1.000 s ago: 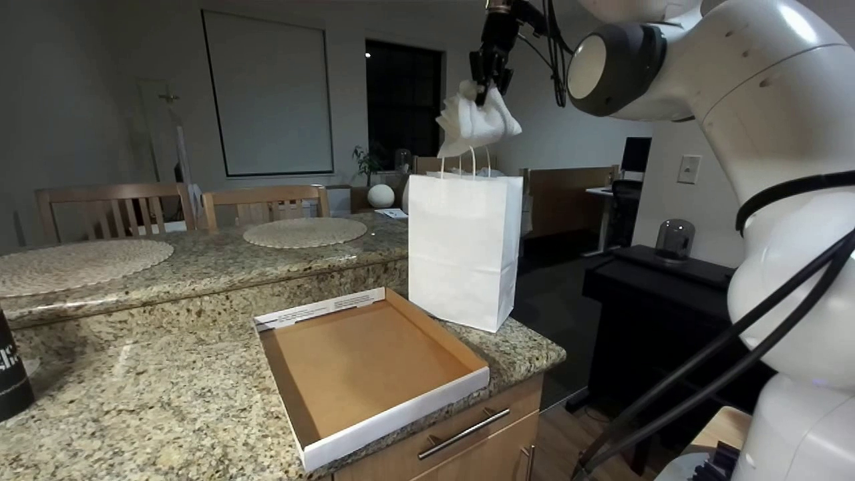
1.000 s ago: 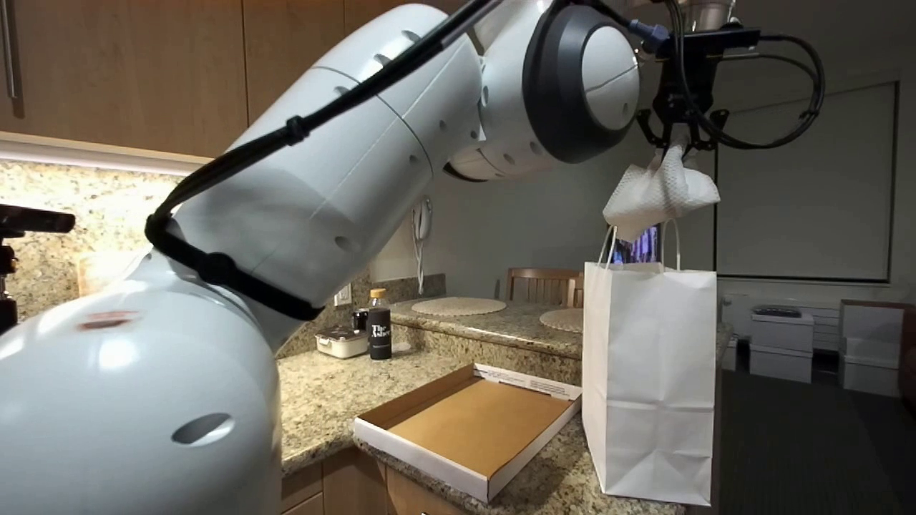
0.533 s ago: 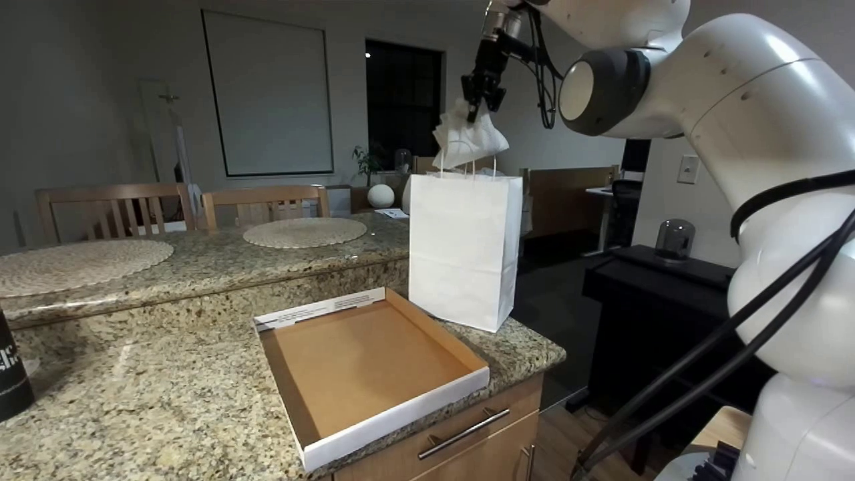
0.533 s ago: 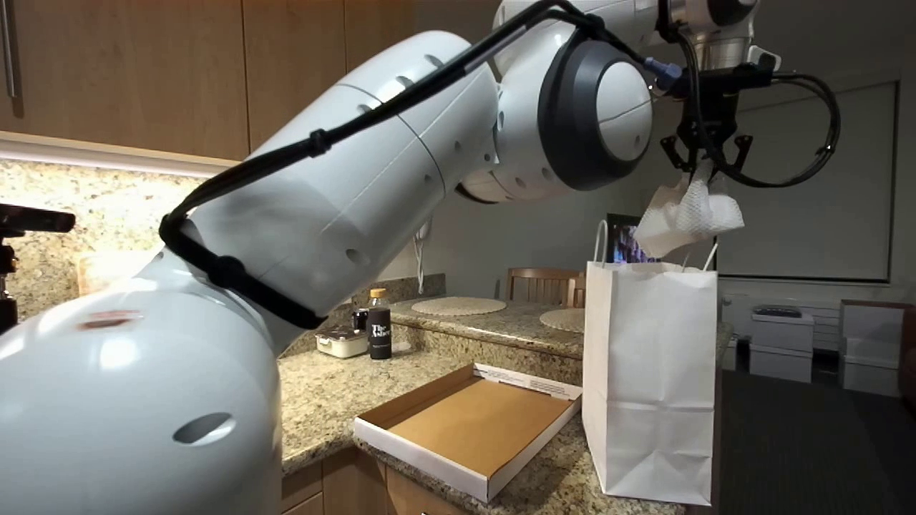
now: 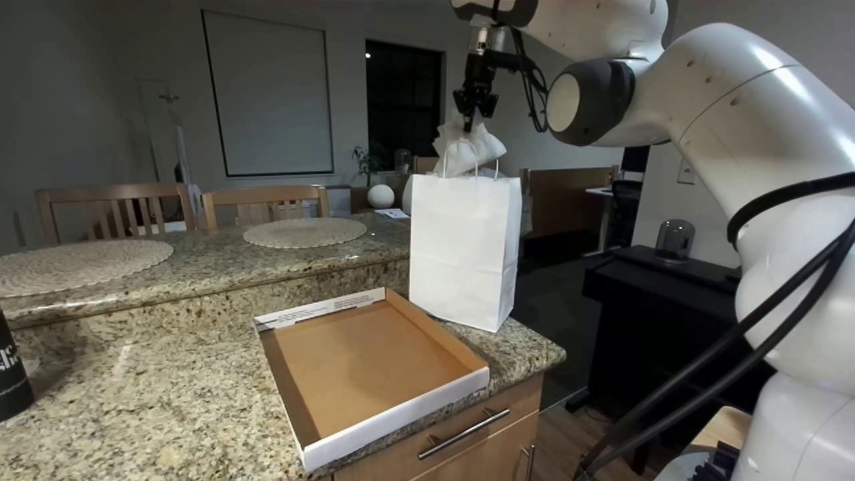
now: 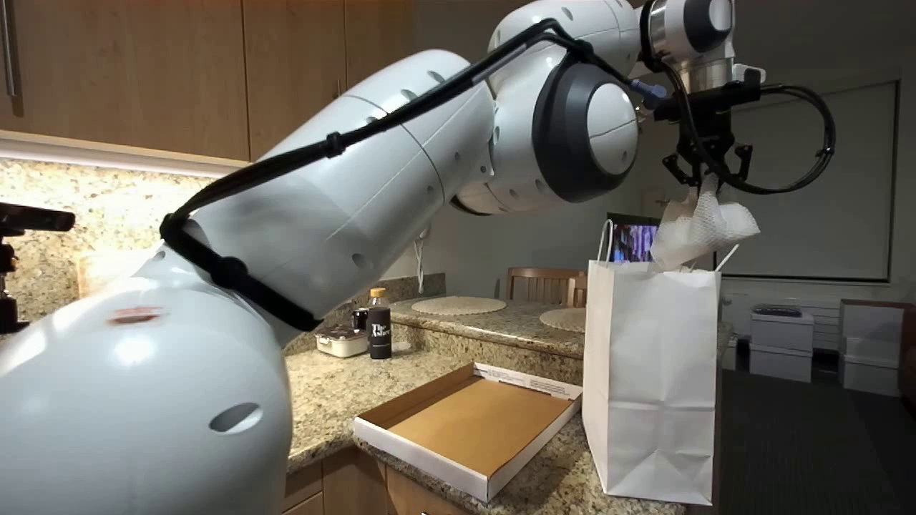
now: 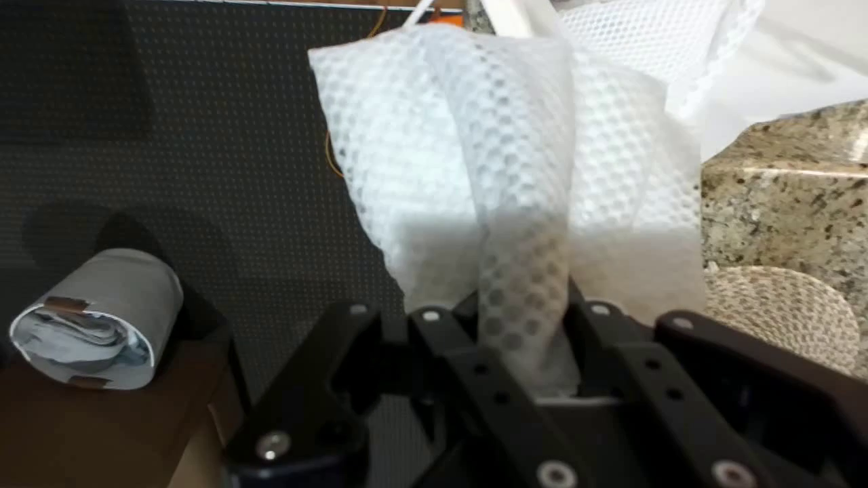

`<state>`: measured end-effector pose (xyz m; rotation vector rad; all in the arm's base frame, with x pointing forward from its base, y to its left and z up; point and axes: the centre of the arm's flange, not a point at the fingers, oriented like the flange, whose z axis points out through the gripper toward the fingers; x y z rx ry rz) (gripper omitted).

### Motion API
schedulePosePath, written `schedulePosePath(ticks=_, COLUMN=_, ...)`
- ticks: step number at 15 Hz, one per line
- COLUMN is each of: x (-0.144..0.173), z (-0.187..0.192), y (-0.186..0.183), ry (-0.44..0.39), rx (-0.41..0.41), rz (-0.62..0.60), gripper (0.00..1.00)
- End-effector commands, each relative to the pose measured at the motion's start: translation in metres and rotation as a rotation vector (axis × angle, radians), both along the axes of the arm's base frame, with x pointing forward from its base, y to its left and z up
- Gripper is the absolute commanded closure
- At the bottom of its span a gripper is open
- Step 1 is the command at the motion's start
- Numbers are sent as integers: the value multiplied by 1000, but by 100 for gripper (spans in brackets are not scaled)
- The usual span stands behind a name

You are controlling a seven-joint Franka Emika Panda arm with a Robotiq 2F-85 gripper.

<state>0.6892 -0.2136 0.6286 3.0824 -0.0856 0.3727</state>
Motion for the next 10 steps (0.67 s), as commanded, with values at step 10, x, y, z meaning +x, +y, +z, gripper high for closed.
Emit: schedulePosePath(ticks=10, x=-68, z=-65, y=78, ry=378, rx=-246, rz=115, gripper=92)
